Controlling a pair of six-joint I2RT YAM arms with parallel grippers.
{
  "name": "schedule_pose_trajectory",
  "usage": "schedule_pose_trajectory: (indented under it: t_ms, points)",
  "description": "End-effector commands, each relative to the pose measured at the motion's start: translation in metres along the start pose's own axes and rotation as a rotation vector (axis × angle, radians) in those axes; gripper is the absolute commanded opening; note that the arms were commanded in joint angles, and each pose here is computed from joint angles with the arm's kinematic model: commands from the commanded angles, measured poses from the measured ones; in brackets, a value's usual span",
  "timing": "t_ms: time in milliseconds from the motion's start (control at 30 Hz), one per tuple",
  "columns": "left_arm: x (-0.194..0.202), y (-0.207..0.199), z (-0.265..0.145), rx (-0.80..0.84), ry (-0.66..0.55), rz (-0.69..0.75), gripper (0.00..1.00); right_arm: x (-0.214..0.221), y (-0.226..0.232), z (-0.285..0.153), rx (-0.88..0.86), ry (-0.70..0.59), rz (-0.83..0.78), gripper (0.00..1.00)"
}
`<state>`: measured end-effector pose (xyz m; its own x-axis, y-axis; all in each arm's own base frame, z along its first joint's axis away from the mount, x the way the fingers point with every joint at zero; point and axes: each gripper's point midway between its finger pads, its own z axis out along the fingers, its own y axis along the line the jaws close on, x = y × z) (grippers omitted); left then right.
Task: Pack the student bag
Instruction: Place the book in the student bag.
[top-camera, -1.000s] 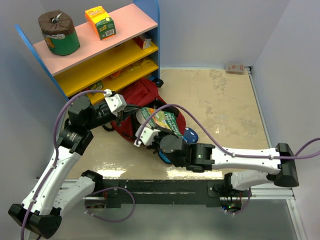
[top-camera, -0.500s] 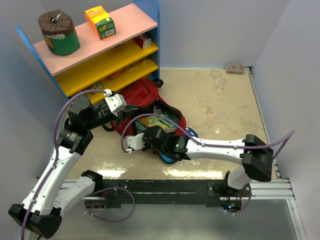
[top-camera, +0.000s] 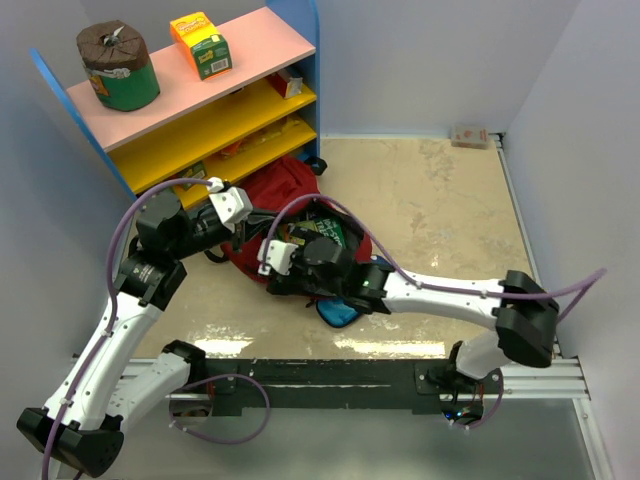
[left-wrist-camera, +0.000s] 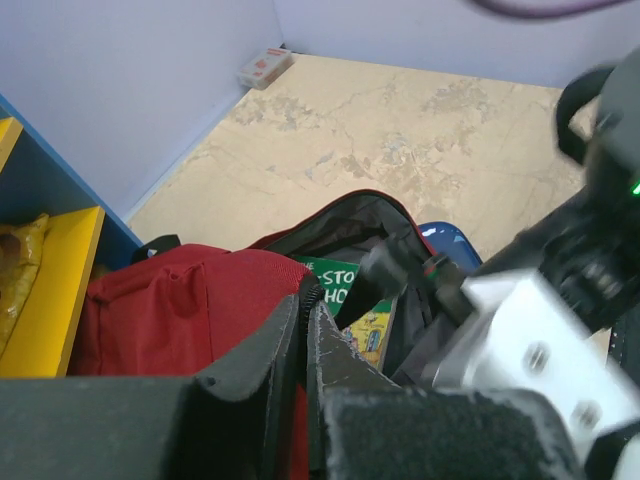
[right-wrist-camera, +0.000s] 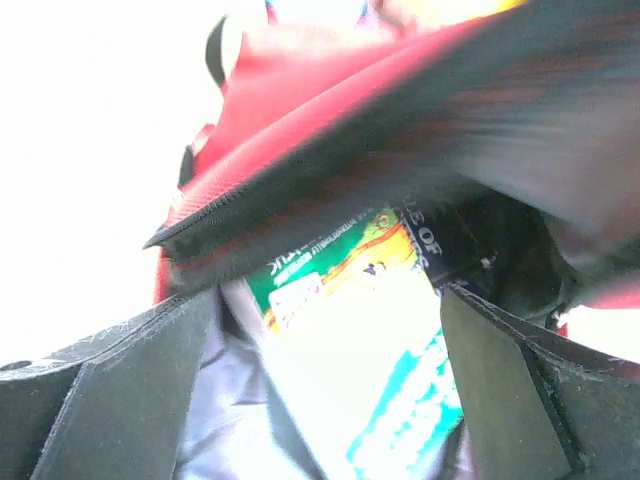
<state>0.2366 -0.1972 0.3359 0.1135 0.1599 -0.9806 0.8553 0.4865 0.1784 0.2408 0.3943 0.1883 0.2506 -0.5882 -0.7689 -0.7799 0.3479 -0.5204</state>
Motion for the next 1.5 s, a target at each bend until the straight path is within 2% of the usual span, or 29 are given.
schedule_pose_trajectory:
  t_ms: [0,100,167,200,233,300,333,433,567,900,1033,1100,1200,1333,1467]
  points:
    - [-0.048,-0.007,-0.007,0.037,-0.131,0.077,0.10,-0.045,-0.007,-0.033,-0.014,-0.180,0.338,0.99]
    - [-0.048,-0.007,-0.007,0.036,-0.130,0.074,0.11,-0.037,-0.020,-0.051,0.033,-0.159,0.475,0.99]
    - [-0.049,-0.007,-0.007,0.038,-0.130,0.074,0.10,-0.023,-0.027,-0.056,0.058,-0.128,0.590,0.90]
    - [-0.049,-0.007,-0.007,0.038,-0.130,0.073,0.10,-0.017,-0.028,-0.056,0.070,-0.104,0.610,0.82]
    - [-0.051,-0.007,-0.007,0.039,-0.133,0.077,0.11,-0.006,-0.028,-0.054,0.091,-0.056,0.625,0.59]
    - [-0.054,-0.007,-0.007,0.041,-0.138,0.074,0.11,0.016,-0.029,-0.048,0.161,0.028,0.665,0.27]
    - [-0.055,-0.007,-0.008,0.042,-0.141,0.076,0.11,0.028,-0.027,-0.049,0.179,0.076,0.677,0.07]
    - [-0.056,-0.008,-0.008,0.043,-0.142,0.076,0.11,0.051,-0.021,-0.046,0.213,0.147,0.711,0.01]
    - [-0.055,-0.008,-0.008,0.045,-0.140,0.078,0.11,0.080,-0.016,-0.038,0.275,0.273,0.726,0.00]
    - [-0.052,-0.007,-0.007,0.041,-0.136,0.086,0.11,0.113,-0.006,-0.030,0.350,0.378,0.754,0.00]
    - [-0.051,-0.007,-0.007,0.041,-0.136,0.083,0.11,0.125,-0.015,-0.010,0.426,0.402,0.727,0.00]
    - [-0.053,-0.007,-0.007,0.042,-0.138,0.079,0.11,0.147,-0.015,0.003,0.475,0.464,0.703,0.00]
    - [-0.057,-0.006,-0.007,0.043,-0.143,0.080,0.11,0.134,-0.032,0.022,0.528,0.414,0.696,0.00]
    - [-0.055,-0.007,-0.006,0.047,-0.141,0.074,0.11,0.085,-0.061,0.044,0.526,0.224,0.736,0.00]
    - [-0.053,-0.007,-0.007,0.042,-0.133,0.076,0.11,0.049,-0.085,0.038,0.529,0.114,0.754,0.00]
